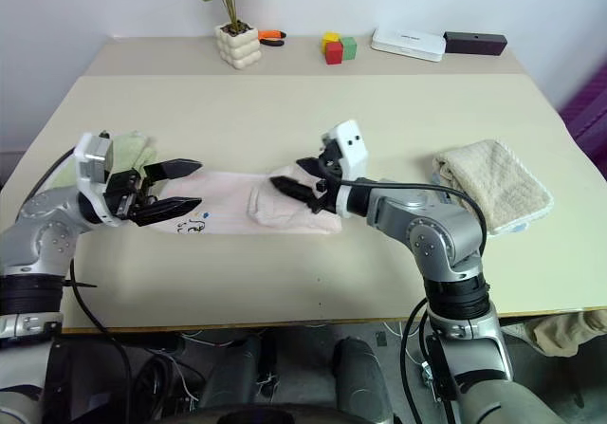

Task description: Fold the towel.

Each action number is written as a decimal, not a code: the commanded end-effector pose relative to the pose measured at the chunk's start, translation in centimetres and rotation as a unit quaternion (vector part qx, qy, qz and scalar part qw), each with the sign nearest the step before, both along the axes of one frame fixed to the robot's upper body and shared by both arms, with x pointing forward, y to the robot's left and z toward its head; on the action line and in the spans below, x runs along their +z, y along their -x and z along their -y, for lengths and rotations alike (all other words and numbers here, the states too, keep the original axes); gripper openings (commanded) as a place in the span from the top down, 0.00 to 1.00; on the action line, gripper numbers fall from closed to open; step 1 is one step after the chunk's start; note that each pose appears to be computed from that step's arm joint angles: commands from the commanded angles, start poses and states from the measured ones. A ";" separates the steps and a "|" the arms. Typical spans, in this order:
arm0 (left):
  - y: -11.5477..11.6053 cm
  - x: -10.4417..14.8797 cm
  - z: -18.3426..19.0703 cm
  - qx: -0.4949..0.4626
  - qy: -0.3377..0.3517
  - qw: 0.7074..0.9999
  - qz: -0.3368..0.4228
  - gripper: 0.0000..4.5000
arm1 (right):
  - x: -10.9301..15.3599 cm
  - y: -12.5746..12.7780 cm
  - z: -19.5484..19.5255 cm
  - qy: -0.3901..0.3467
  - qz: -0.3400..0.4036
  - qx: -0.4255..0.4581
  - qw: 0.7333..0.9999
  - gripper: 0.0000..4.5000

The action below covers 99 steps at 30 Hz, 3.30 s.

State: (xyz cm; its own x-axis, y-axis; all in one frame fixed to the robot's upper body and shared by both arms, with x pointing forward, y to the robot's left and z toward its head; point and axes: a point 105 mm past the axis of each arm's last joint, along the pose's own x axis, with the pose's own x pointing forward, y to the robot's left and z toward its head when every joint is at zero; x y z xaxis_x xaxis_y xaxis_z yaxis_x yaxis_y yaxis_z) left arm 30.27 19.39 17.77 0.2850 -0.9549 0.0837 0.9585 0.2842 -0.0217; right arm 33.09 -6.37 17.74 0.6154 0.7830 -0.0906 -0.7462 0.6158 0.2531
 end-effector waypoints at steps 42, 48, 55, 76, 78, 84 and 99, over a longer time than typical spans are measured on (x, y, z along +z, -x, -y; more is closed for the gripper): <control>3.7 -0.8 -1.0 0.145 0.198 0.940 -0.236 0.00 | -0.9 0.8 -2.2 0.027 0.153 0.055 0.986 0.02; 5.5 -2.7 -0.2 0.214 0.290 0.878 -0.316 0.00 | 2.8 3.5 1.8 0.064 0.250 0.117 0.959 0.02; 7.5 -5.0 -1.2 0.295 0.317 0.821 -0.372 0.00 | 2.8 4.6 3.3 0.091 0.257 0.135 0.953 0.02; 2.7 -9.9 -3.4 0.409 0.341 0.703 -0.470 0.40 | 2.5 3.0 3.4 0.098 0.260 0.100 0.956 0.00; 2.2 -9.6 -3.3 0.408 0.343 0.707 -0.465 0.63 | 2.6 2.8 3.7 0.102 0.260 0.092 0.956 0.00; 2.1 -8.7 -3.4 0.391 0.341 0.730 -0.445 0.99 | 2.0 2.8 5.4 0.125 0.254 0.074 0.956 0.00; 0.7 -0.3 11.7 0.045 0.146 0.958 -0.243 0.99 | 1.3 6.3 11.7 0.177 0.231 0.033 0.956 0.00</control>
